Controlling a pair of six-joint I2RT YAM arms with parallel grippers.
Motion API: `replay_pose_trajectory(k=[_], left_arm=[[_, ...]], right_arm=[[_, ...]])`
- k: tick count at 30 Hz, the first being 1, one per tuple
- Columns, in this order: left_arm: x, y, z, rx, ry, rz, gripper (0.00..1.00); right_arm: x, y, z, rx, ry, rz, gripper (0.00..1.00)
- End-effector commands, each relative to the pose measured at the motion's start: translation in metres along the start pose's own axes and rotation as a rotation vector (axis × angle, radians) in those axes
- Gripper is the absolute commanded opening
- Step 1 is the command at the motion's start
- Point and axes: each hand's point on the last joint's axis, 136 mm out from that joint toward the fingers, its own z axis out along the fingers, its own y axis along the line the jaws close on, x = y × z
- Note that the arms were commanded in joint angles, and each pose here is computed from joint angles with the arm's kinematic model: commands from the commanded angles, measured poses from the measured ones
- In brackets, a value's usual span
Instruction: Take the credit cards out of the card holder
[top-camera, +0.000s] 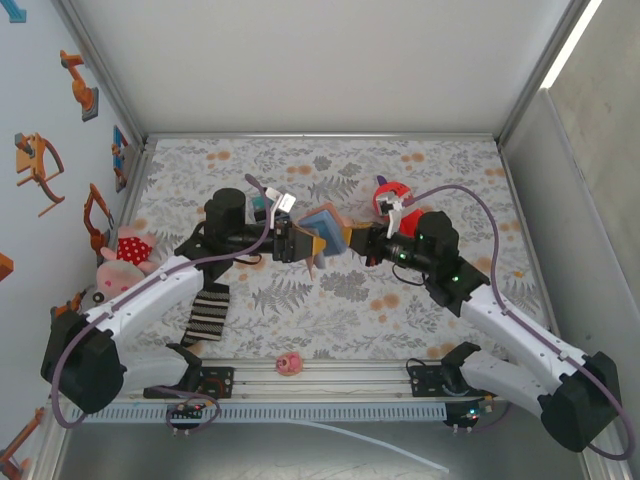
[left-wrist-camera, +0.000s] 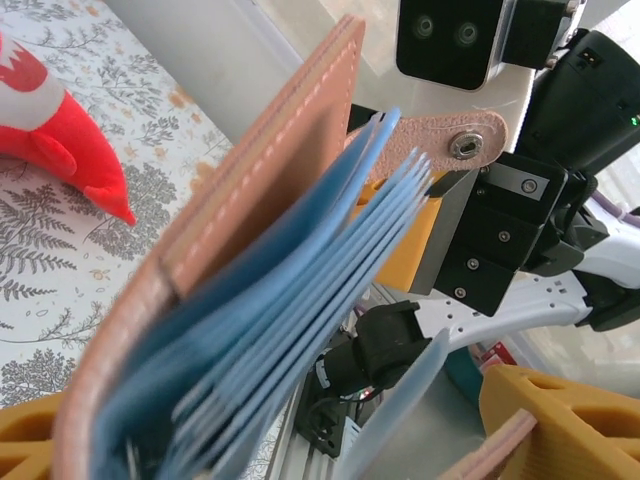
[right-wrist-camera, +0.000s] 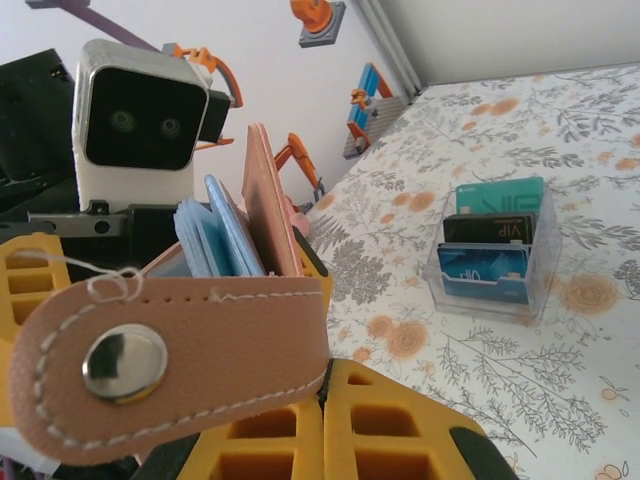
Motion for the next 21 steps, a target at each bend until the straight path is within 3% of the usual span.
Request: replay_pose_trajectory(k=[1, 7, 15, 21], left_arm=[[-0.005, -0.001, 0.0, -0.006, -0.017, 0.003, 0.87], [-0.01, 0.008, 0.0, -0.064, -0.053, 0.004, 0.9], [-0.019, 0.026, -0.002, -0.213, -0.101, 0.026, 0.78], [-0.027, 0.039, -0.006, -0.341, -0.153, 0.055, 0.78]], right_arm=[[-0.02, 0.0, -0.003, 0.027, -0.093, -0.003, 0.0], [-0.025, -0.004, -0.006, 0.055, -0.12, 0.01, 0.0], [-0.026, -0.005, -0.007, 0.066, -0.127, 0.015, 0.0], [-0.027, -0.003, -0.007, 0.058, -0.131, 0.013, 0.0]])
